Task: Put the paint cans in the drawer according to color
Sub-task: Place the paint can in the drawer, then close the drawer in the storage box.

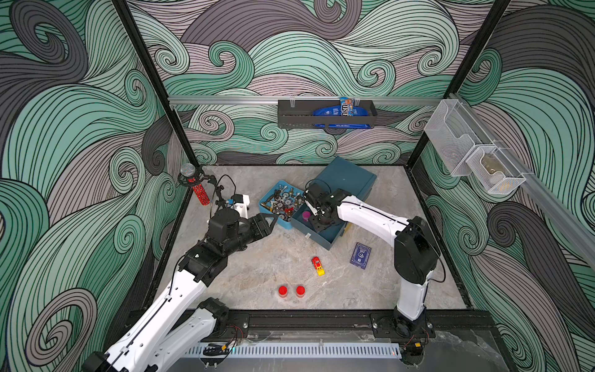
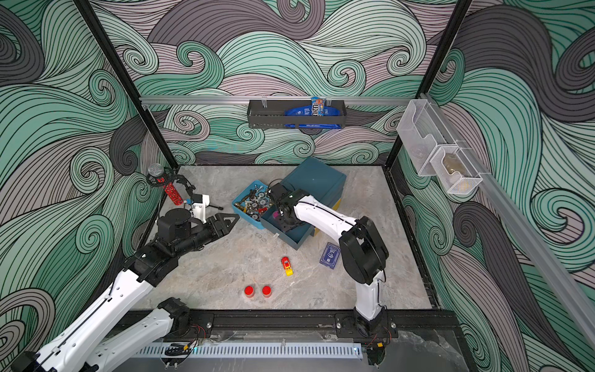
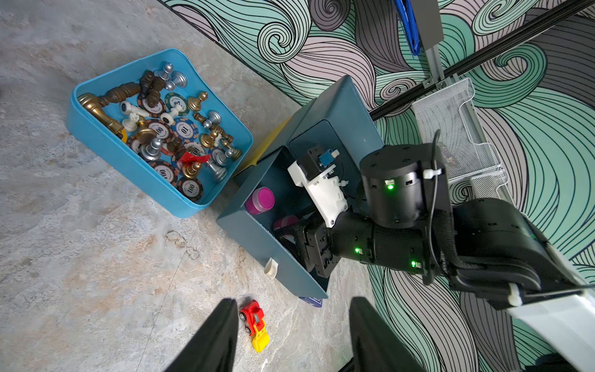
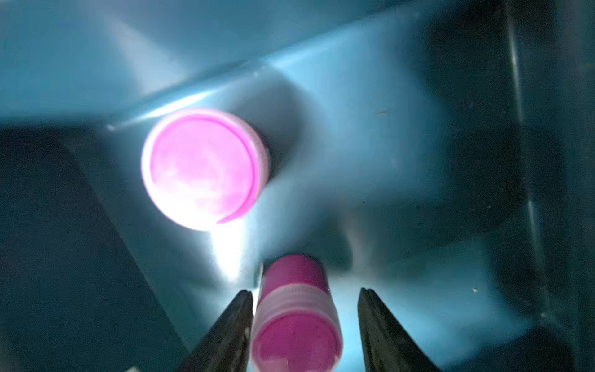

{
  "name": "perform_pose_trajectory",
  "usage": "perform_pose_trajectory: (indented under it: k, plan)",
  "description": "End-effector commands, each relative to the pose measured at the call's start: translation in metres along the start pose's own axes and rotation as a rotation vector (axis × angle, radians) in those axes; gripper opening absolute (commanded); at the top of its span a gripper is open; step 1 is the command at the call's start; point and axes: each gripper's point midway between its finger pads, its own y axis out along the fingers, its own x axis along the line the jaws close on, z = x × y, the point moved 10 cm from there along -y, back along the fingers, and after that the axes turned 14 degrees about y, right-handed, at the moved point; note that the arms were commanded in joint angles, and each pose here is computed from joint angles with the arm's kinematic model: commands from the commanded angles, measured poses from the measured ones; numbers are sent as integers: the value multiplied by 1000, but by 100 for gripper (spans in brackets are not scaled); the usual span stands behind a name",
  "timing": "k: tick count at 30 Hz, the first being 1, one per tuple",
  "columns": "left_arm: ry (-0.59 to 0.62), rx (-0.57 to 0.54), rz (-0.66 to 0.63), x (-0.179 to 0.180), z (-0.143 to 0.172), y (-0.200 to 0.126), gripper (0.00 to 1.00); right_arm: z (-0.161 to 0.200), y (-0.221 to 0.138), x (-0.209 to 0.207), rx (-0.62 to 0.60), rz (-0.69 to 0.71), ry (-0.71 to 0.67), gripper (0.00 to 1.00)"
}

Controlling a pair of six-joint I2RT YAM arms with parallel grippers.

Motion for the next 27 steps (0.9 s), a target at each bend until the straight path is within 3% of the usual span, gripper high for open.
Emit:
perform_pose_trajectory:
  k: [1,6,9,14,19,22,27]
  plan:
    - [20,1,54,-6,-7,4,57,-16,-36,-3,-125,-24,18,58]
    - [-131,124,194,5,20,37,49,-30,-111,-13,-347,-40,94,57]
    - [-261,145,294,14,42,53,46,-24,-135,-21,-399,-77,149,53]
    - [-364,226,302,21,72,76,40,4,-130,-17,-341,-147,149,41]
    - [-406,398,342,14,93,108,43,31,-125,-13,-316,-190,155,38]
    - [-410,397,345,11,96,121,52,37,-135,-16,-335,-213,167,37]
    - [-409,381,311,15,98,131,51,41,-150,-19,-367,-251,177,36]
